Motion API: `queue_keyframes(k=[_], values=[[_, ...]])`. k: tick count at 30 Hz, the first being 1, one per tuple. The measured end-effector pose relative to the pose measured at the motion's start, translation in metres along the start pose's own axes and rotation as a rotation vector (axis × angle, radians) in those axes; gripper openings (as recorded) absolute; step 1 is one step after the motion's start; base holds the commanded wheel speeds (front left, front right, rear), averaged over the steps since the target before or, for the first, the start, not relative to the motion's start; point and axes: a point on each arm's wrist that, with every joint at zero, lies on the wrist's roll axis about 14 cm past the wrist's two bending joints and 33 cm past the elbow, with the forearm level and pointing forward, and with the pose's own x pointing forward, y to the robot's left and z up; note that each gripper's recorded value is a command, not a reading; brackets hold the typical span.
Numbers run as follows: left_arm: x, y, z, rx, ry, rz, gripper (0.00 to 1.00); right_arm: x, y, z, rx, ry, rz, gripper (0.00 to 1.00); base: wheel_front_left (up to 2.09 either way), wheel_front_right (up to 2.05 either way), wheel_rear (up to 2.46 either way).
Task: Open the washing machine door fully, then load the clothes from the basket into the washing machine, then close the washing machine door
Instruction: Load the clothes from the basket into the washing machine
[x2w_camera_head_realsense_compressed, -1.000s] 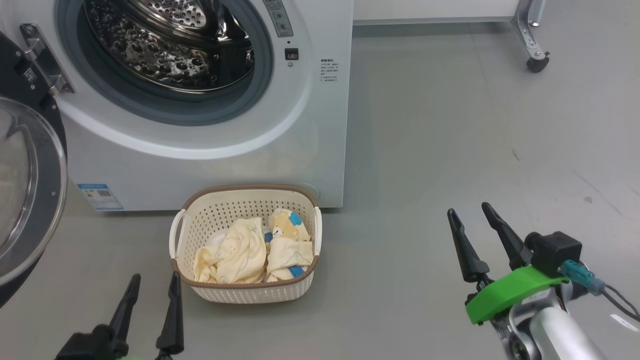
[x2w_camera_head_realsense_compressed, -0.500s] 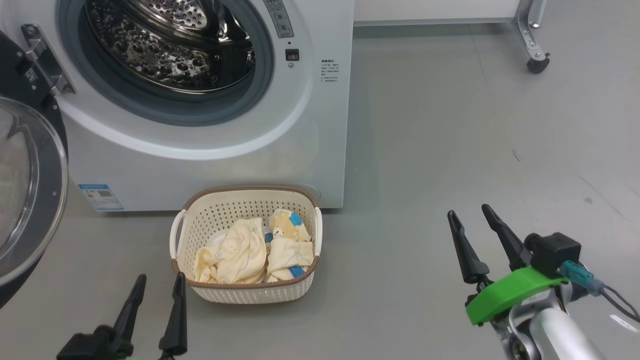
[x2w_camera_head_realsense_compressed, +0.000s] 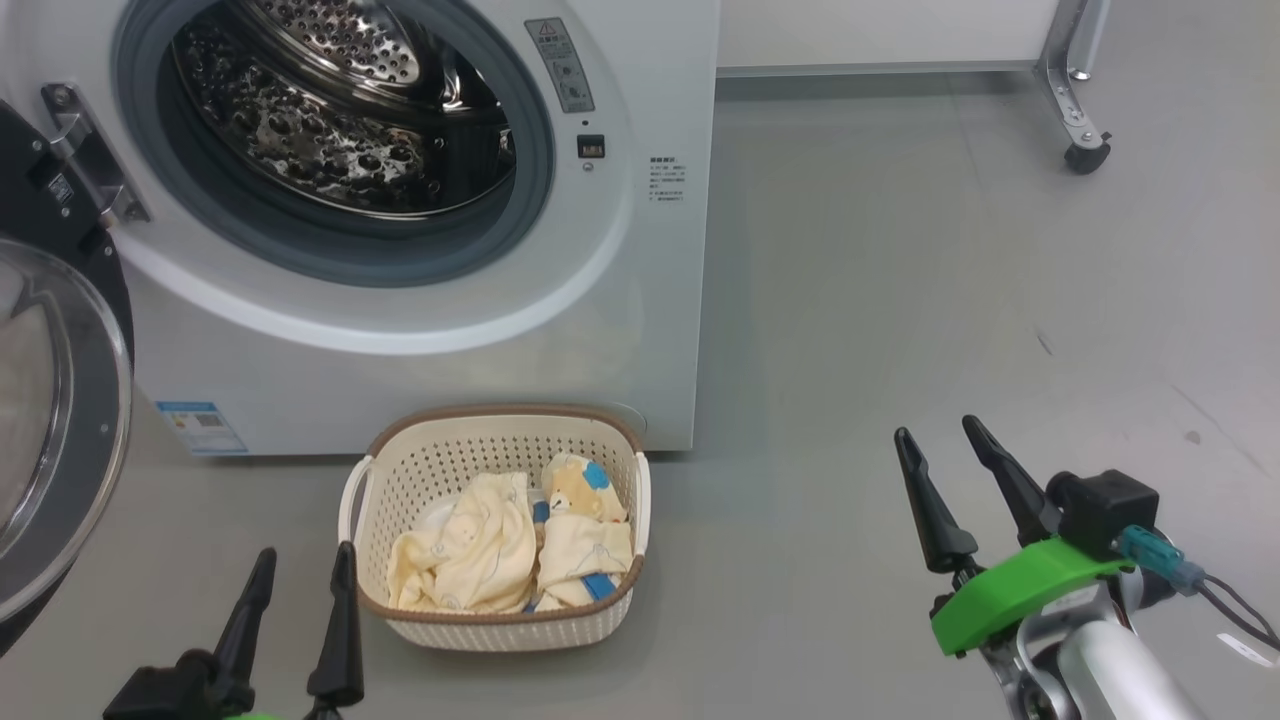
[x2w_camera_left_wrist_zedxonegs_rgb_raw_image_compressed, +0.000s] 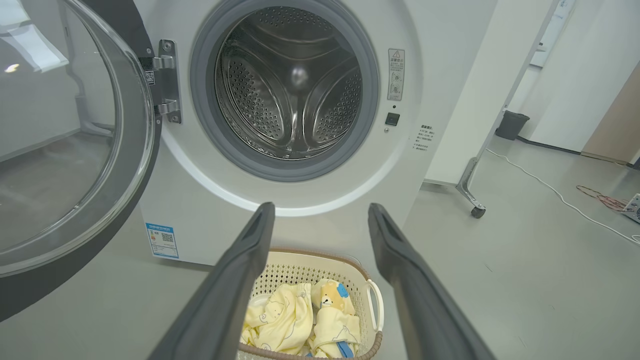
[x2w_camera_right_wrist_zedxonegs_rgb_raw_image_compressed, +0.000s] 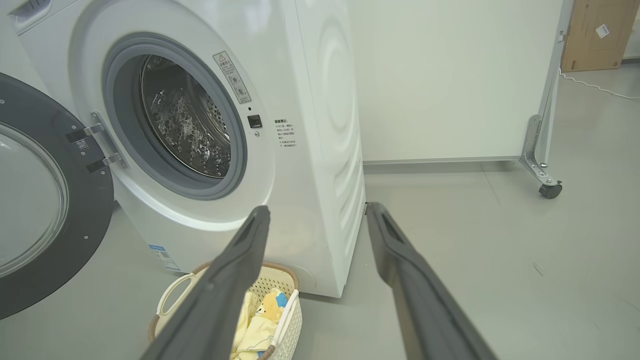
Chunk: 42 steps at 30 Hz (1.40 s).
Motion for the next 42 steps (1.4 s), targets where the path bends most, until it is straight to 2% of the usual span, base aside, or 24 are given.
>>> queue_keyframes(k=[11,42], values=[[-0.0016,-0.0005,0.0045,0.037,-0.014,-0.005,1.0,0.0012,0.0072,0.0006,-0.001,-0.001,0.022,1.0,1.06,-1.06,0.0],[-0.0001,-0.0042,-0.0037,0.045,0.005,-0.009,1.0,0.0019,0.0064,-0.006,0.001,0.018,0.022,1.0,0.01,-0.01,0.0]])
